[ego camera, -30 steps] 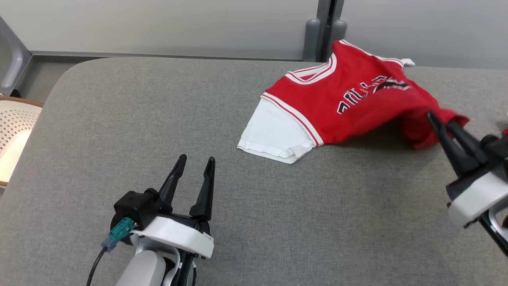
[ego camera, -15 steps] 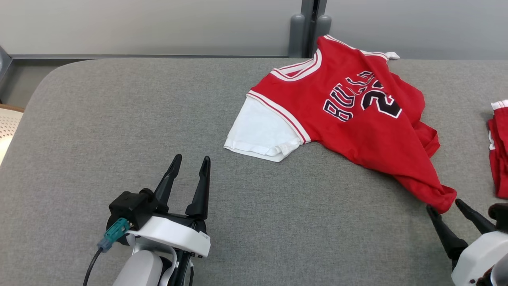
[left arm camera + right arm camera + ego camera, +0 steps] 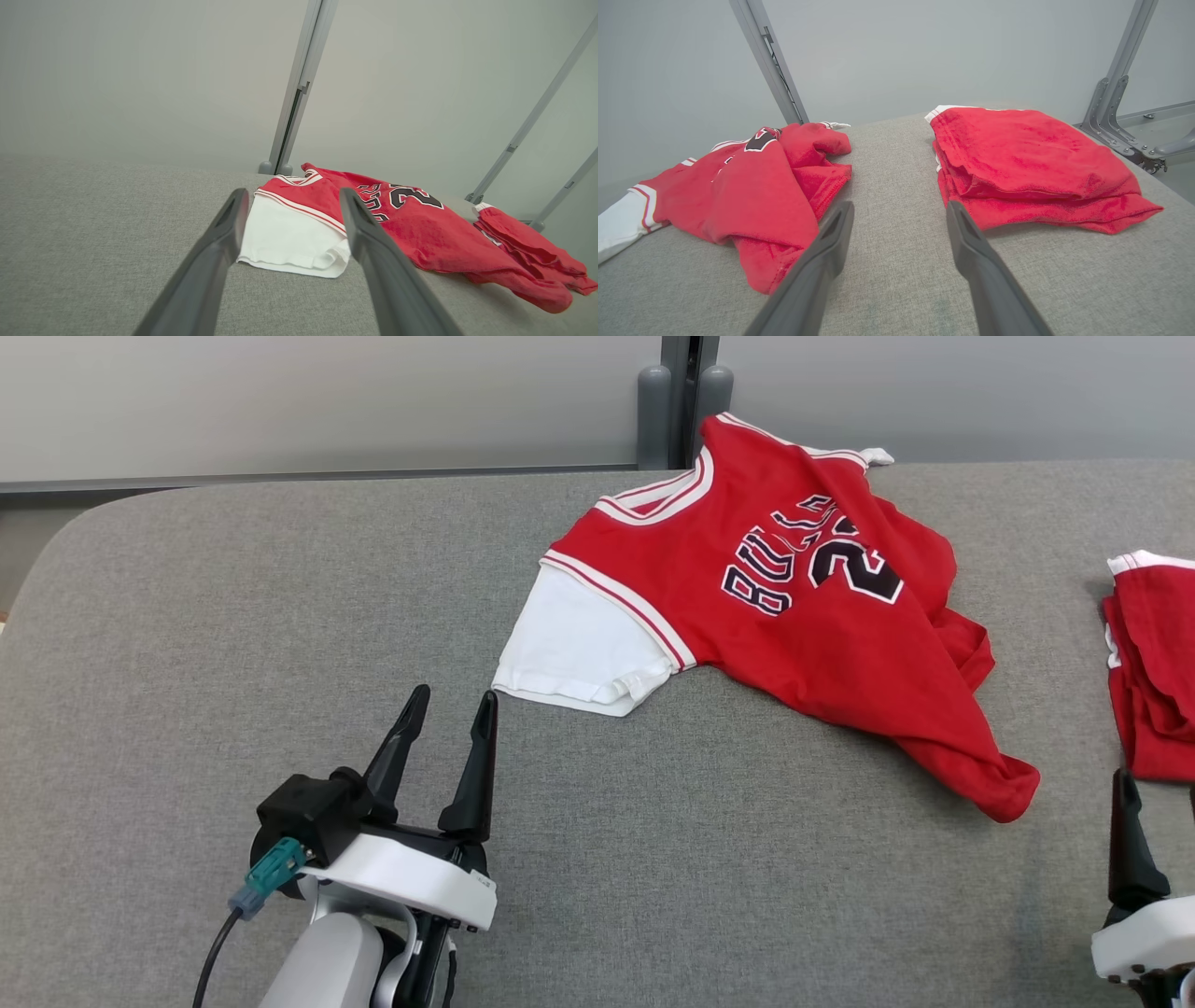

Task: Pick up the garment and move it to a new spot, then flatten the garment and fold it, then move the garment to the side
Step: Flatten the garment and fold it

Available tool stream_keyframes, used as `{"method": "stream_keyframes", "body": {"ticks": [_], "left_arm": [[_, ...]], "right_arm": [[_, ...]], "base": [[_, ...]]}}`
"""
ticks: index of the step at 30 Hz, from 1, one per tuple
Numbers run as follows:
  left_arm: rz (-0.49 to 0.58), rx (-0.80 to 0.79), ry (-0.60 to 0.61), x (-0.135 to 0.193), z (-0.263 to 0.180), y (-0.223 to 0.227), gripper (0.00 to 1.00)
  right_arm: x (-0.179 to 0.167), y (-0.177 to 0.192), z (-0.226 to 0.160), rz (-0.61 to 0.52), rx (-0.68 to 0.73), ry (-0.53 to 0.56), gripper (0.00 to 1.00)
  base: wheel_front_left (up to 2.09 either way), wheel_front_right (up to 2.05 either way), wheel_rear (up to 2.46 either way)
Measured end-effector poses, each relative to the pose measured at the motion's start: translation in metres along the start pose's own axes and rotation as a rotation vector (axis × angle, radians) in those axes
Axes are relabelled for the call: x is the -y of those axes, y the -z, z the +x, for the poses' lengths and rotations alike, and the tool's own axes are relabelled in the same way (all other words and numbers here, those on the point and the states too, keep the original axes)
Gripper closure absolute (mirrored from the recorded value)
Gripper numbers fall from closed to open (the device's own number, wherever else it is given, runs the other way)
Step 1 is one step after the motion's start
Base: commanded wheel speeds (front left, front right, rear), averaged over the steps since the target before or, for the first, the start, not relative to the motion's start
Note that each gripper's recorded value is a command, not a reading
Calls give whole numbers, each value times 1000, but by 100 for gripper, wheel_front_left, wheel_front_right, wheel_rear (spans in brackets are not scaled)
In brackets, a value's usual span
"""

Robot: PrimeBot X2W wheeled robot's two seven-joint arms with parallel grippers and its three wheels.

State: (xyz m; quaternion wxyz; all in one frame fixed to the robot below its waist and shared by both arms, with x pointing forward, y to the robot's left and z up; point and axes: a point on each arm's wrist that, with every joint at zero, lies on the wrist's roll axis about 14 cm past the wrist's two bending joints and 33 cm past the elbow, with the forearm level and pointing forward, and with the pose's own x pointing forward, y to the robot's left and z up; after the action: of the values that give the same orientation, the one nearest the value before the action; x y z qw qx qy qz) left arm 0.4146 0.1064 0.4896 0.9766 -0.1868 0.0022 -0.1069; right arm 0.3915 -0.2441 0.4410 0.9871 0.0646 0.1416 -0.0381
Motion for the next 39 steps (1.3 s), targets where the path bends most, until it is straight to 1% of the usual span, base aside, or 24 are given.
{"method": "stream_keyframes", "body": {"ticks": [2,5,10,15,21,29,37,39], "left_arm": [[0,0,3,1,0,0,0],[4,-6,7,2,1,2,0],[9,-14,19,2,6,5,0],[23,-71,36,2,15,22,0],[125,-228,12,-13,32,62,0],[231,-425,2,-27,65,92,0],[294,-599,-9,-39,71,120,0],[297,-607,-9,-39,72,121,0]], "right_arm": [[-7,1,0,44,29,-4,0],[-11,-1,2,63,65,-9,0],[-26,4,8,107,65,-43,0],[-31,10,13,128,49,-60,0],[-36,13,19,126,46,-74,0],[-24,16,19,124,53,-42,0],[-15,22,19,119,52,-13,0],[-14,24,19,119,49,-9,0]], "base": [[0,0,0],[0,0,0],[0,0,0],[0,0,0],[0,0,0],[0,0,0],[0,0,0],[0,0,0]]}}
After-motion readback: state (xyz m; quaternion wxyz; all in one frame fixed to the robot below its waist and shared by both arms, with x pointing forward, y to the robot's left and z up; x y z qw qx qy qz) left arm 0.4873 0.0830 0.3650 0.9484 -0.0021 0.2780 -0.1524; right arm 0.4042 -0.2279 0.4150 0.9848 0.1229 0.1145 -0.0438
